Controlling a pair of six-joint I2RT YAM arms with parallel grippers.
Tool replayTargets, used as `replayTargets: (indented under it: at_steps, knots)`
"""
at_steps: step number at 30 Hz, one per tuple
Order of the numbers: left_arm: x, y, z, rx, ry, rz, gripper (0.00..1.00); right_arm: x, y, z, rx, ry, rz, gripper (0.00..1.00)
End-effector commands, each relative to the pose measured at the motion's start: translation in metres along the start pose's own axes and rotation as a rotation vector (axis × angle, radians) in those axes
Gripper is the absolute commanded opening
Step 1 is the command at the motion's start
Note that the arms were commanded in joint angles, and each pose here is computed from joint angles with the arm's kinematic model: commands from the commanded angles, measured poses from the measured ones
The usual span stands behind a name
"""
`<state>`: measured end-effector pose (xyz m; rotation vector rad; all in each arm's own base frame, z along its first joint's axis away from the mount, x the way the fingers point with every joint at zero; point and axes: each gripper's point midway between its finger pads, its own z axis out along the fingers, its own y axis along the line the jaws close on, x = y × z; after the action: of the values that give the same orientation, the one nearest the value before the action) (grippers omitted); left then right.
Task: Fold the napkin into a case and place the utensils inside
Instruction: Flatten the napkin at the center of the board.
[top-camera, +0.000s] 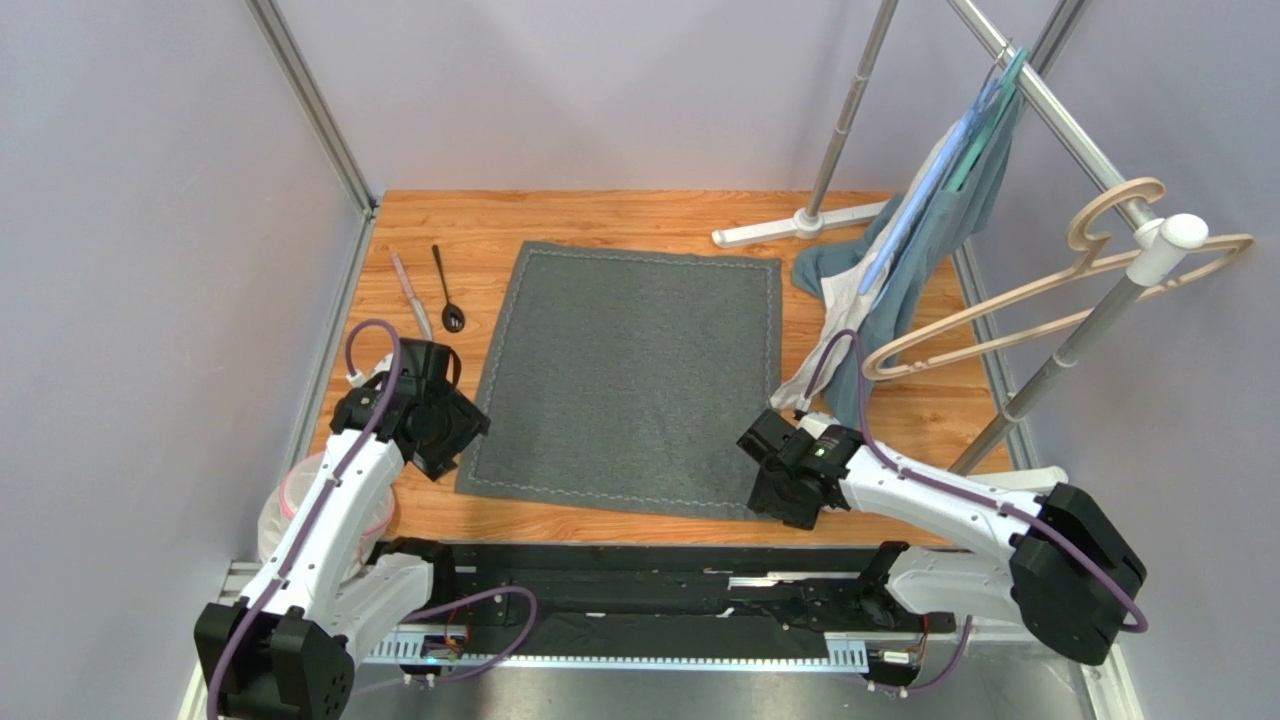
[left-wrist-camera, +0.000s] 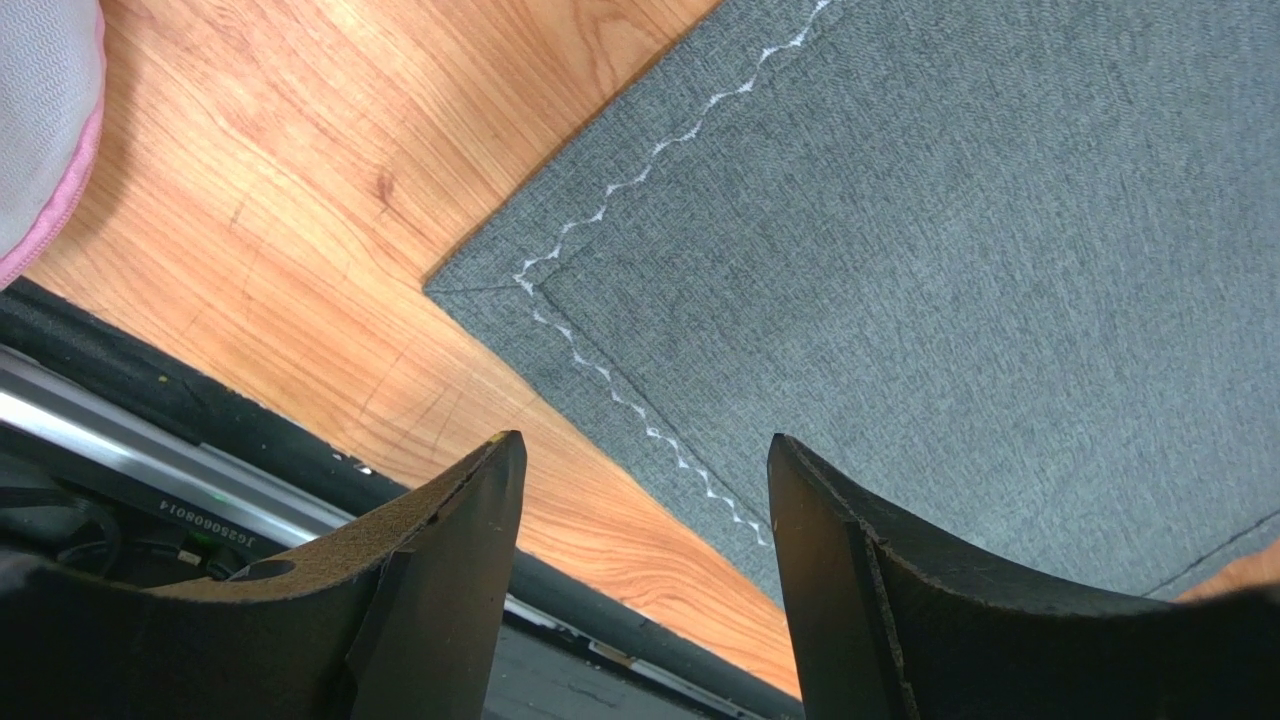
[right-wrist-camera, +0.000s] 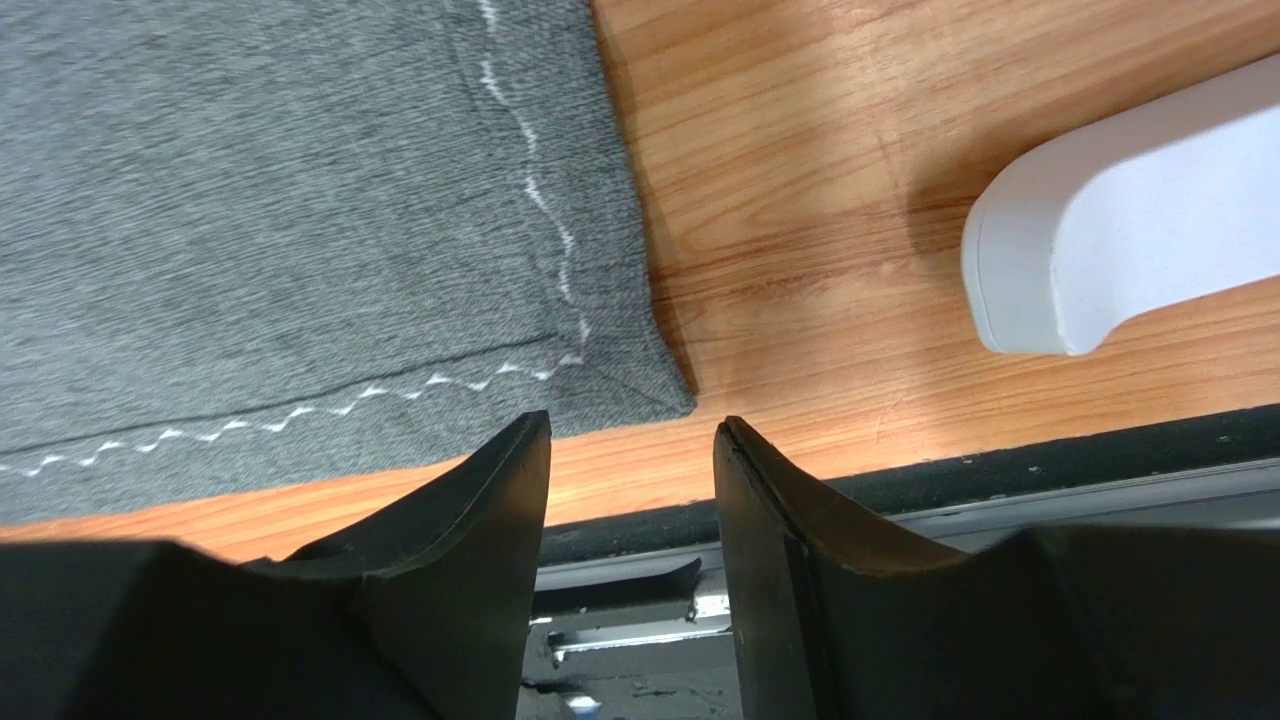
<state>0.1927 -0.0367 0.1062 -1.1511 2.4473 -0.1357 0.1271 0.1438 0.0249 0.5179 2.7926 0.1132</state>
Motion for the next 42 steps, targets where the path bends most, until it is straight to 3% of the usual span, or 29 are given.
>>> replayTargets:
  at_steps: [1, 10, 16, 22, 32, 37, 42]
  knots:
    - [-0.001, 0.001, -0.003, -0.002, 0.006, -0.002, 0.7, 0.0, 0.005, 0.009, -0.002, -0.012, 0.022, 0.48]
    - [0.005, 0.014, 0.0, -0.058, 0.03, -0.012, 0.7, -0.013, 0.003, 0.013, 0.024, -0.085, 0.012, 0.33]
    - [0.006, 0.018, 0.008, -0.093, 0.043, -0.004, 0.7, -0.014, 0.013, 0.013, -0.014, -0.083, -0.032, 0.0]
    - [0.027, 0.039, 0.02, -0.203, 0.161, 0.007, 0.68, -0.026, 0.043, -0.017, -0.165, -0.115, -0.085, 0.0]
    - [0.039, 0.053, 0.051, -0.281, 0.204, -0.063, 0.63, -0.024, 0.058, -0.033, -0.279, -0.104, -0.121, 0.0]
    - [0.021, 0.055, 0.061, -0.331, 0.132, -0.058, 0.58, -0.022, 0.052, -0.034, -0.297, -0.109, -0.107, 0.0]
    - [0.021, 0.054, 0.068, -0.333, 0.135, -0.067, 0.54, -0.026, 0.05, -0.038, -0.301, -0.129, -0.098, 0.0]
